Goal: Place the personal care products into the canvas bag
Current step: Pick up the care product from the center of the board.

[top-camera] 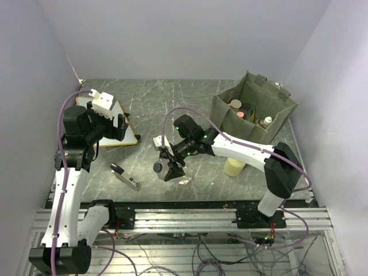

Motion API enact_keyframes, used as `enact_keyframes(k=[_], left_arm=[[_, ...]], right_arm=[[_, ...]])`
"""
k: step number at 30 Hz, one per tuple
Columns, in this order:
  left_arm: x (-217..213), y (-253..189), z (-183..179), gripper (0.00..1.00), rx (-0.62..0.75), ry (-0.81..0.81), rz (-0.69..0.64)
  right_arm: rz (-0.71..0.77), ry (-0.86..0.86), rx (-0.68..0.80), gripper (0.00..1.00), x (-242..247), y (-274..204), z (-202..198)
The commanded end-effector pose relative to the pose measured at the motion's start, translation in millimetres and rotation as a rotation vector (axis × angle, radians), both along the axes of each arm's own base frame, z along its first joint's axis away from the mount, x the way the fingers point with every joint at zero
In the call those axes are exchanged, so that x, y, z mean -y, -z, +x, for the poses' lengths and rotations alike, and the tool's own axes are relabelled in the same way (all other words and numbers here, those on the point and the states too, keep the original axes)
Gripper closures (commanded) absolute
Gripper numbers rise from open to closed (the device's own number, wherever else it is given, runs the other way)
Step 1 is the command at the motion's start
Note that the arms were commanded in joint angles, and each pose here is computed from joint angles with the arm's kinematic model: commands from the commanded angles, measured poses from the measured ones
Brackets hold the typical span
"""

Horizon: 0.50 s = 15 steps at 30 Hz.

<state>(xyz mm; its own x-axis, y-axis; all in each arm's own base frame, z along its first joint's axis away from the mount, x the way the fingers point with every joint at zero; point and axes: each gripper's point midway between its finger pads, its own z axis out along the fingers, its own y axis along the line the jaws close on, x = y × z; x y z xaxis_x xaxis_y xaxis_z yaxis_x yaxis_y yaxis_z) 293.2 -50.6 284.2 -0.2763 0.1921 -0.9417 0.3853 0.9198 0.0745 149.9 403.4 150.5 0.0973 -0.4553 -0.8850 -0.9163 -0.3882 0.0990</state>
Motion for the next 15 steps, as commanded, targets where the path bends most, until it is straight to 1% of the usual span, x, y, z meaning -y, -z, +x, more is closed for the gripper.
enact_keyframes(k=[1,4,8,10,12,15], left_arm=[[10.3,-5.7,-1.0,0.10,0.040,0.071,-0.016],[13.8,-1.3,-4.9,0.10,0.028,0.099,-0.012],[37.7,3.1,-24.7,0.13,0.032,0.285,-0.004],[46.6,6.6,-32.0,0.17,0.026,0.362,-0.001],[57.3,14.4,-40.7,0.23,-0.007,0.466,0.005],[62.8,36.3,-47.0,0.29,-0.062,0.574,0.071]], right_arm=[[0.204,-0.024,0.012,0.72,-12.5,-50.6,3.5],[0.215,-0.014,0.016,0.72,-13.5,-49.8,6.6],[0.242,0.008,-0.002,0.72,-8.4,-58.5,14.7],[0.250,0.026,-0.002,0.73,-3.7,-62.0,18.7],[0.263,0.048,-0.004,0.73,0.9,-65.6,23.9],[0.293,0.082,-0.026,0.73,8.6,-72.1,30.6]])
